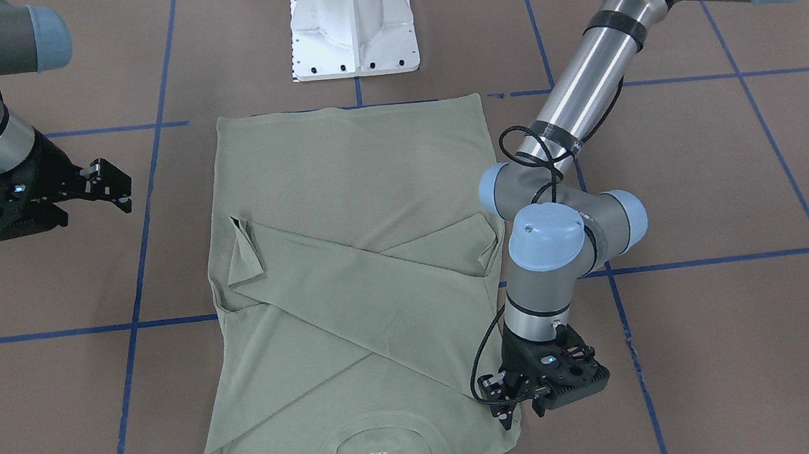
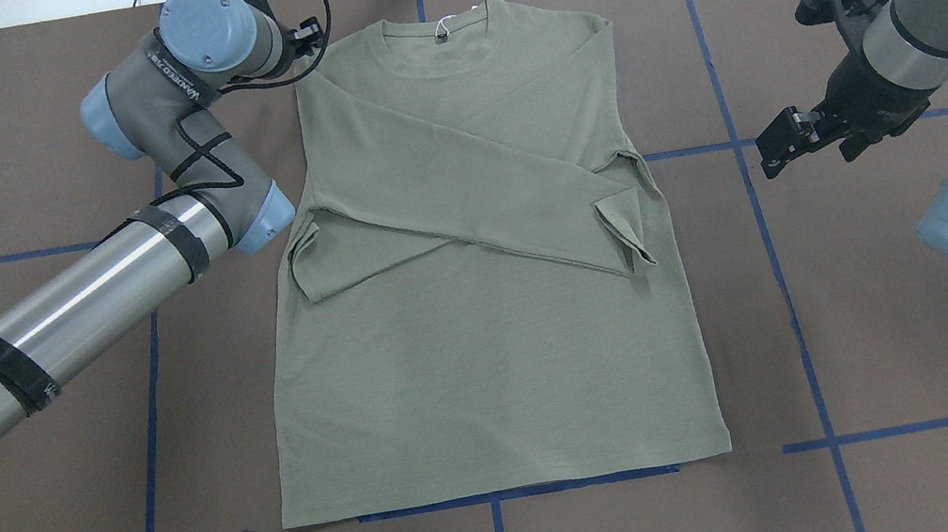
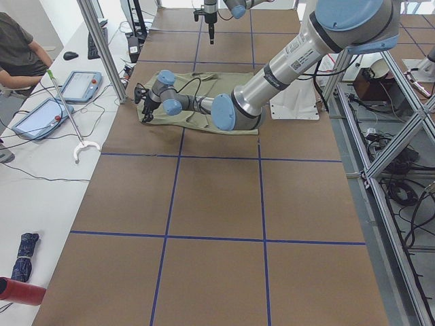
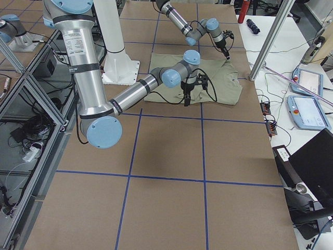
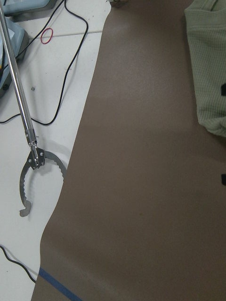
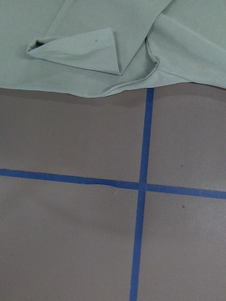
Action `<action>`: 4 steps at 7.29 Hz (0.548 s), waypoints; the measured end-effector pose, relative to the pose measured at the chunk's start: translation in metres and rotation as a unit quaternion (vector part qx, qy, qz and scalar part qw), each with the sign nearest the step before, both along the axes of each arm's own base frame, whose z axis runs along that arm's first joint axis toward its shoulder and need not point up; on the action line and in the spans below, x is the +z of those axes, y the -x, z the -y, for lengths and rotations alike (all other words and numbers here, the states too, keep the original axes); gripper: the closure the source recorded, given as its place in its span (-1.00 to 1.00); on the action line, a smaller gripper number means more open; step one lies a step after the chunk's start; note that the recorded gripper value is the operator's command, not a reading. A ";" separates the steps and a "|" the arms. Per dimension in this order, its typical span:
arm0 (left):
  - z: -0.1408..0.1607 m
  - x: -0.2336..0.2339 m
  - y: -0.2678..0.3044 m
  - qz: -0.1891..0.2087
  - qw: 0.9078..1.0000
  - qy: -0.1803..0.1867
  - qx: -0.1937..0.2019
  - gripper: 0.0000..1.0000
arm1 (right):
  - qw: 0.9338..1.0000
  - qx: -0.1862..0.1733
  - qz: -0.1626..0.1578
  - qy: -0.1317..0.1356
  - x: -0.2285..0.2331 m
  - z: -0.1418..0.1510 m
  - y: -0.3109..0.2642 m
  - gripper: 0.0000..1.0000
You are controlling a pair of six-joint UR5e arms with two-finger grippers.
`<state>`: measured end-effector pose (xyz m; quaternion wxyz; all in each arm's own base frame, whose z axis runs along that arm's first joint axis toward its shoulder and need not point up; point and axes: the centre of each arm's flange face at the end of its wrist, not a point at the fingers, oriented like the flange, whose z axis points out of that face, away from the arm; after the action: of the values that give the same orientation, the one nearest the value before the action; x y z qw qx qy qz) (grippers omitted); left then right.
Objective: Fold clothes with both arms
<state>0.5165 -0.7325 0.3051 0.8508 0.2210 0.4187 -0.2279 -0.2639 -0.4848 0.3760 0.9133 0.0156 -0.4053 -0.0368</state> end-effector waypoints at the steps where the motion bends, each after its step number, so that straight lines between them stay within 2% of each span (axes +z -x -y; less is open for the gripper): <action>1: 0.001 -0.002 -0.001 -0.002 1.000 -0.002 0.000 0.71 | 1.000 0.000 0.000 0.000 0.000 0.000 0.000 -1.00; 2: 0.001 -0.004 -0.002 -0.004 1.000 -0.004 0.000 1.00 | 1.000 0.000 -0.001 0.000 0.000 0.000 0.000 -1.00; 4: 0.001 -0.005 -0.003 -0.004 1.000 -0.005 0.001 1.00 | 1.000 0.000 -0.002 0.002 0.002 0.001 0.000 -1.00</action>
<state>0.5196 -0.7334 0.2997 0.8481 0.2236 0.4238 -0.2261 -0.2643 -0.4855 0.3777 0.9140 0.0143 -0.4038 -0.0357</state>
